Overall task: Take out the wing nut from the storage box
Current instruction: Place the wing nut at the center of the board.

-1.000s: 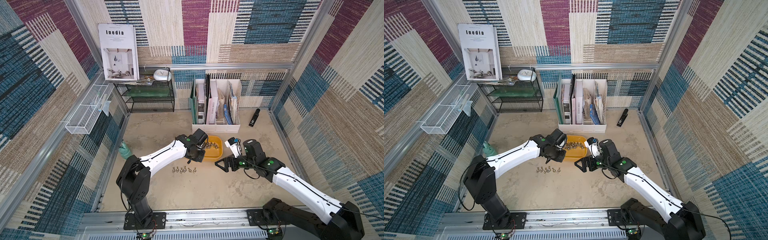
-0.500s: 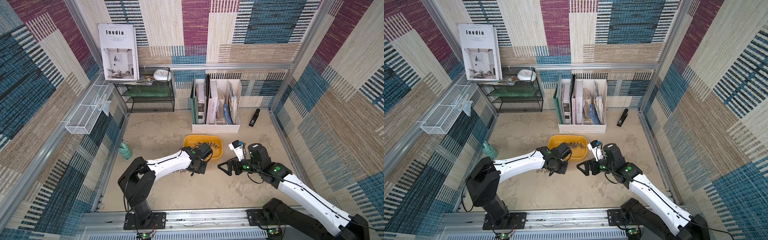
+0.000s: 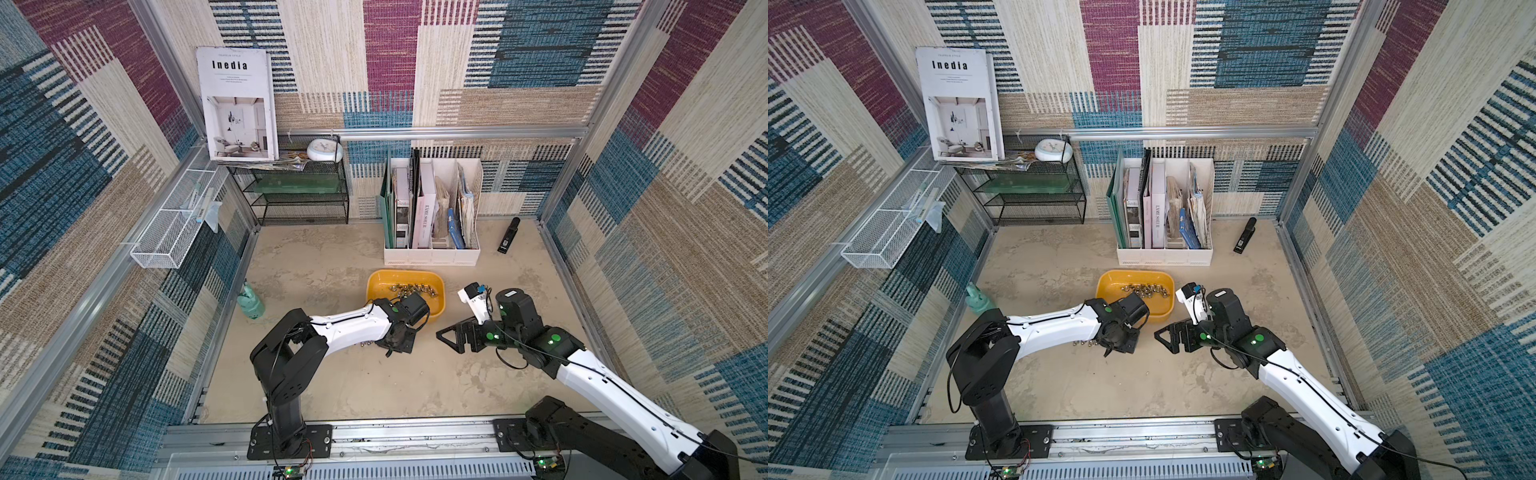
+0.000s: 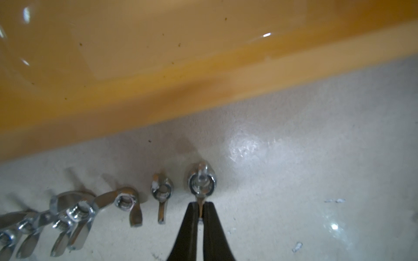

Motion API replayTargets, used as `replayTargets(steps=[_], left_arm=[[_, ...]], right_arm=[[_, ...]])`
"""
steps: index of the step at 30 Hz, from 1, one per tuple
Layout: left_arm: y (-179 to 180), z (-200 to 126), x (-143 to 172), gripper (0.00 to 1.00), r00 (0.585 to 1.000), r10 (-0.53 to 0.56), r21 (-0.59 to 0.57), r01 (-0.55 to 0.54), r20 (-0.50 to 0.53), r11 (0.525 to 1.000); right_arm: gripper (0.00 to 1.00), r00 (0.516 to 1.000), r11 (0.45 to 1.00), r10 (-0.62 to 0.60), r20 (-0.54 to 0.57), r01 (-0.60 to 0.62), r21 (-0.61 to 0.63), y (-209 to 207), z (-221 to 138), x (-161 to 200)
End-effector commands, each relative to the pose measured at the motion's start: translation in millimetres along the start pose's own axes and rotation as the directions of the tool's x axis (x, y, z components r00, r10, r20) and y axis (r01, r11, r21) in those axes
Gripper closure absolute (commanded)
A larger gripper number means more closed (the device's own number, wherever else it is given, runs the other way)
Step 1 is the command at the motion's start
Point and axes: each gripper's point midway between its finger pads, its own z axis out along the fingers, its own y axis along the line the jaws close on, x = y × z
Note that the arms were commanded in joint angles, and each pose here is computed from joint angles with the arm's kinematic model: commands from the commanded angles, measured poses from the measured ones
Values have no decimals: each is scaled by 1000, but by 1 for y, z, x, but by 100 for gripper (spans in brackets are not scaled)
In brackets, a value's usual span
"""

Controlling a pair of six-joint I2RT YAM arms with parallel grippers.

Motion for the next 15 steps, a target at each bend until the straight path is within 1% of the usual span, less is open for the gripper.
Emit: replayTargets(steps=[1, 4, 8, 12, 15], left_arm=[[1, 2, 2, 87, 1000, 10, -11, -10, -5, 1000], [0, 0, 2, 76, 1000, 17, -4, -17, -5, 1000], [1, -5, 0, 69, 1000, 20, -8, -20, -2, 1000], [2, -19, -7, 68, 999, 29, -17, -29, 21, 999], [0, -37, -20, 67, 997, 43, -25, -42, 61, 999]], right_arm=[[1, 1000, 1000, -2, 1, 2, -5, 1, 1, -1], [1, 1000, 1000, -5, 0, 5, -7, 1, 2, -2], [1, 1000, 1000, -4, -1, 4, -5, 0, 4, -2], [1, 1000, 1000, -13, 10, 13, 1, 0, 3, -6], [1, 999, 1000, -22, 28, 21, 6, 0, 1, -9]])
